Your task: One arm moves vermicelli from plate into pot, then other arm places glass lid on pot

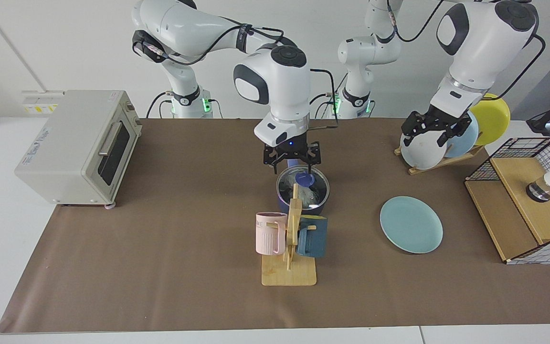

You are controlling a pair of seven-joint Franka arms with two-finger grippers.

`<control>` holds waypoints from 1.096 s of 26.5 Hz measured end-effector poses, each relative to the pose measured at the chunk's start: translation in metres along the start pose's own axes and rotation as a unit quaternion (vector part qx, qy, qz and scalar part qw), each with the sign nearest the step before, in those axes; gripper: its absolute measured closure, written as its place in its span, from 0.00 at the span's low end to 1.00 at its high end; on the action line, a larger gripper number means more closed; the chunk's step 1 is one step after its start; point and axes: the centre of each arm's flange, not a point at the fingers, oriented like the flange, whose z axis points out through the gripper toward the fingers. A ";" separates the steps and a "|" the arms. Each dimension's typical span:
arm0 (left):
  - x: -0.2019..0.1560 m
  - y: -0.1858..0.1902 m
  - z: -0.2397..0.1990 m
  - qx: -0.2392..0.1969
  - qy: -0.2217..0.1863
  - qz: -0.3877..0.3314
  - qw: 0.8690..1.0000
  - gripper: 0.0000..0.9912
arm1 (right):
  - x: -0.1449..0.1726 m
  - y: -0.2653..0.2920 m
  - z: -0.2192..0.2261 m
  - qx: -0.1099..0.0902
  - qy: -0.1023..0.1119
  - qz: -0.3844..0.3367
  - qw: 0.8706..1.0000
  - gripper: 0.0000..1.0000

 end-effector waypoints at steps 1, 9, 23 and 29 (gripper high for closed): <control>0.000 0.000 0.000 0.000 0.000 0.000 1.000 0.00 | 0.004 0.008 -0.004 -0.003 -0.001 -0.004 1.000 0.00; -0.001 0.000 -0.002 0.000 0.001 0.000 1.000 0.00 | 0.046 0.091 -0.034 -0.022 -0.018 -0.024 0.999 0.00; -0.001 0.000 -0.002 0.000 0.001 0.000 1.000 0.00 | 0.110 0.265 -0.072 -0.052 -0.011 -0.037 0.998 0.00; -0.001 0.000 -0.002 0.000 0.001 0.000 1.000 0.00 | 0.114 0.326 -0.091 -0.044 -0.020 -0.040 0.998 0.00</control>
